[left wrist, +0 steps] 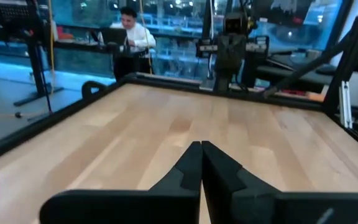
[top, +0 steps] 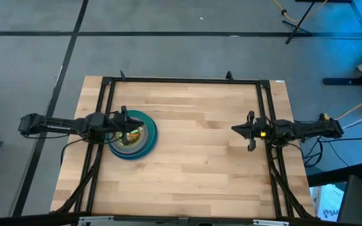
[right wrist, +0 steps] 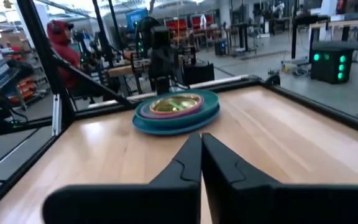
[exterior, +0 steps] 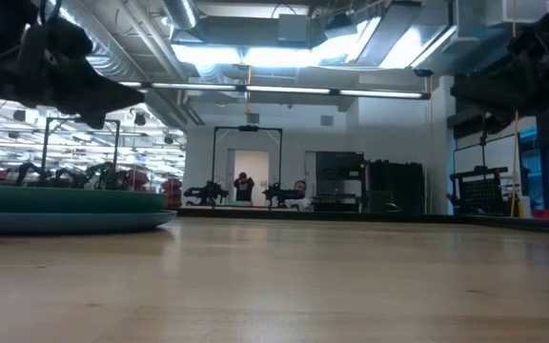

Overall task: Stack plastic plates
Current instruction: Return to Home Position

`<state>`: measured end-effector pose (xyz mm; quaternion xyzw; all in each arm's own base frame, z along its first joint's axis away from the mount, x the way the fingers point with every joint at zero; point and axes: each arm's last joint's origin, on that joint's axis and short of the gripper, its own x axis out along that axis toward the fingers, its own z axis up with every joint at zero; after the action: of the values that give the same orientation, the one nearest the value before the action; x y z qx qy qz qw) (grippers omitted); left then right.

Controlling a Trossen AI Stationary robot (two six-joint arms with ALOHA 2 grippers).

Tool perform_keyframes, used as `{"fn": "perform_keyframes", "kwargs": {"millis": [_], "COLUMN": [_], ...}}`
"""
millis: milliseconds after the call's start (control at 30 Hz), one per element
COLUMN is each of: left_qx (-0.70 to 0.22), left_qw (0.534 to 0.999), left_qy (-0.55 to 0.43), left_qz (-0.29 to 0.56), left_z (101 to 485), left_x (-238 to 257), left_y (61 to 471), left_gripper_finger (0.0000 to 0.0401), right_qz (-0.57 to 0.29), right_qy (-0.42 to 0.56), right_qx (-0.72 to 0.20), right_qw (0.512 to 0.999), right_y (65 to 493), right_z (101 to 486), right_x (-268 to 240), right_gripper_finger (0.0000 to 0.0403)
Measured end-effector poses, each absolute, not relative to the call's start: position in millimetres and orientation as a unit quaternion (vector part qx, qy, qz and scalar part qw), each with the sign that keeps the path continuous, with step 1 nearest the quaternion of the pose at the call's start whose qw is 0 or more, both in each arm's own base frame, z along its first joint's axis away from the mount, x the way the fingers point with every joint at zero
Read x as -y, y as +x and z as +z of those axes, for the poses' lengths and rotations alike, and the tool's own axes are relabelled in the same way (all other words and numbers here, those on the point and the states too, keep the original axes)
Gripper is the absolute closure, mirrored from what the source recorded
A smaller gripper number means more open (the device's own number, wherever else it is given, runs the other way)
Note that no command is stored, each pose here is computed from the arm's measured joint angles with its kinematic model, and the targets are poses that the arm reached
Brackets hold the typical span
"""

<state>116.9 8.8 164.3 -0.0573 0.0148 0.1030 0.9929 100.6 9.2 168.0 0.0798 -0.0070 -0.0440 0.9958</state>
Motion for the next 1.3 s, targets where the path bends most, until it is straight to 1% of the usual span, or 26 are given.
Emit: {"fn": "perform_keyframes", "kwargs": {"millis": [200,300,400,467,533,700,1300], "left_qx": [0.019,0.018,0.011,0.023,0.012,0.000,0.001], "left_qw": [0.994,0.995,0.995,0.997,0.998,0.998,0.998], "left_qy": [-0.053,-0.049,-0.053,-0.055,-0.049,-0.050,-0.051], "left_qz": [0.095,0.083,0.080,0.058,0.036,0.027,0.028], "left_z": [170.4,169.8,167.0,169.3,167.4,165.6,165.7], "left_x": [-8.1,-7.3,-6.9,-5.7,-4.3,-3.8,-3.9], "left_y": [108.0,103.4,98.2,96.9,97.2,98.6,98.5], "left_gripper_finger": [0.0401,0.0401,0.0401,0.0401,0.0401,0.0401,0.0401], "right_qz": [-0.031,0.020,0.041,0.049,0.054,0.056,0.054], "right_qy": [0.076,0.064,0.051,0.039,0.027,0.027,0.026], "right_qx": [0.032,0.021,0.016,0.014,0.013,0.010,0.009], "right_qw": [0.996,0.998,0.998,0.998,0.998,0.998,0.998], "right_y": [96.1,96.3,96.2,96.2,96.2,96.6,96.6], "right_z": [171.6,170.0,169.2,168.8,168.6,168.0,167.9], "right_x": [-9.2,-12.2,-13.4,-13.9,-14.2,-14.4,-14.3], "right_gripper_finger": [0.0398,0.0398,0.0398,0.0398,0.0398,0.0397,0.0397]}}
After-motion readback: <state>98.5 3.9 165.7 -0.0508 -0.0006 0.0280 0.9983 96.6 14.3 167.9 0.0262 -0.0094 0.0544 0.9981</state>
